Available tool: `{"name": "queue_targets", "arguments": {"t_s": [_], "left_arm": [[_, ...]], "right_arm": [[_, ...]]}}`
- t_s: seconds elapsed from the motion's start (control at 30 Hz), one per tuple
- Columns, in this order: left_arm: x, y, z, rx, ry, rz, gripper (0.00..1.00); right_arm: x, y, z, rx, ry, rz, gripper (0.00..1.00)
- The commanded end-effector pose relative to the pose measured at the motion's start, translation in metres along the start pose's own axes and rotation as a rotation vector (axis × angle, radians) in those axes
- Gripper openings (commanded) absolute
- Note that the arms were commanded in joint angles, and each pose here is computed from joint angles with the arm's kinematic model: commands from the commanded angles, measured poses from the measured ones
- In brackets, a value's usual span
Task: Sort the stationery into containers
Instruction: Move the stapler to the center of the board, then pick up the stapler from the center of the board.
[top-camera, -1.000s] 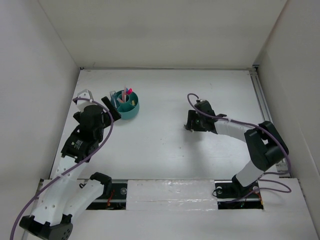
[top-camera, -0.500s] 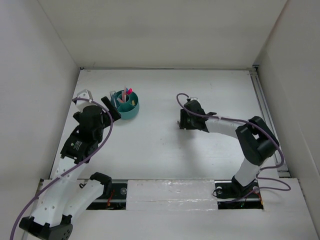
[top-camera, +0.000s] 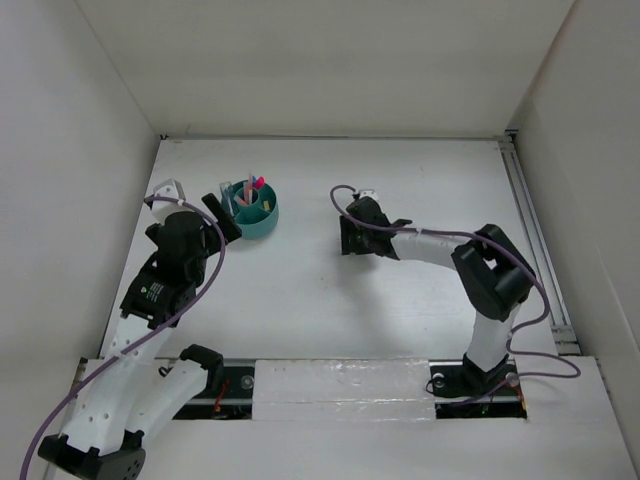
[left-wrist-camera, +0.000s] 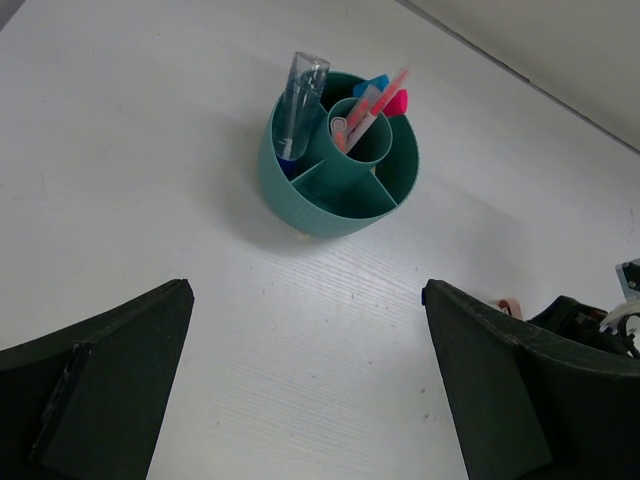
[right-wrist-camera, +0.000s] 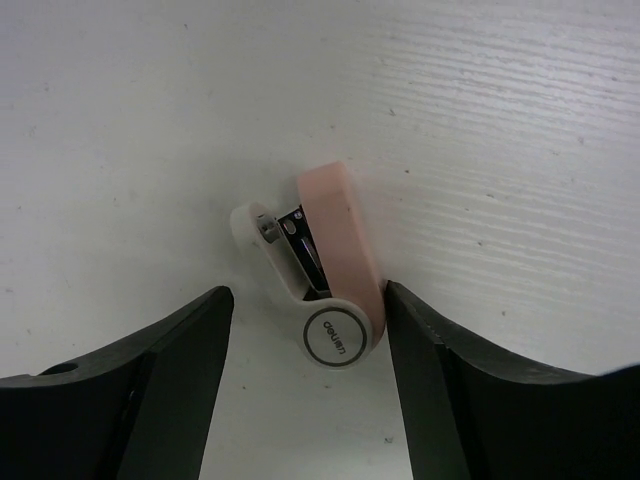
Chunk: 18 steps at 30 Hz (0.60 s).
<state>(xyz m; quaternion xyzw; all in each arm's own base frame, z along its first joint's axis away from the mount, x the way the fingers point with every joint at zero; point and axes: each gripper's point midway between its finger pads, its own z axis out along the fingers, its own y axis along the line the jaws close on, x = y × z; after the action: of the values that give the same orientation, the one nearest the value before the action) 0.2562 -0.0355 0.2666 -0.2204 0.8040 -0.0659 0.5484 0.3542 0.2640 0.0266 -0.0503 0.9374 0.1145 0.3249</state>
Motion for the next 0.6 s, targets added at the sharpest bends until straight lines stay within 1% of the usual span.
{"name": "queue_targets", "arguments": {"t_s": [0.0, 0.1, 0.27, 0.33, 0.4, 0.47, 0.57], "left_arm": [[-0.006, -0.003, -0.001, 0.018, -0.029, -0.003, 1.00], [-0.006, -0.003, -0.001, 0.018, -0.029, -0.003, 1.00], [-0.007, -0.004, -0.003, 0.030, -0.031, -0.007, 1.00], [-0.007, -0.004, -0.003, 0.030, -0.031, -0.007, 1.00], [-0.007, -0.004, -0.003, 0.030, -0.031, -0.007, 1.00], [-0.007, -0.004, -0.003, 0.030, -0.031, -0.007, 1.00], [-0.007, -0.004, -0.003, 0.030, -0.031, -0.007, 1.00]], "right_arm": [[0.091, -0.029, 0.008, 0.118, 0.289, -0.080, 0.69], [0.092, -0.030, 0.012, 0.146, 0.297, -0.096, 0.74], [0.095, -0.033, 0.018, 0.166, 0.309, -0.103, 0.74], [0.098, -0.036, 0.023, 0.184, 0.315, -0.108, 0.70], [0.098, -0.035, 0.025, 0.185, 0.317, -0.108, 0.61], [0.099, -0.034, 0.025, 0.176, 0.322, -0.106, 0.44], [0.105, -0.031, 0.026, 0.164, 0.338, -0.123, 0.24]]}}
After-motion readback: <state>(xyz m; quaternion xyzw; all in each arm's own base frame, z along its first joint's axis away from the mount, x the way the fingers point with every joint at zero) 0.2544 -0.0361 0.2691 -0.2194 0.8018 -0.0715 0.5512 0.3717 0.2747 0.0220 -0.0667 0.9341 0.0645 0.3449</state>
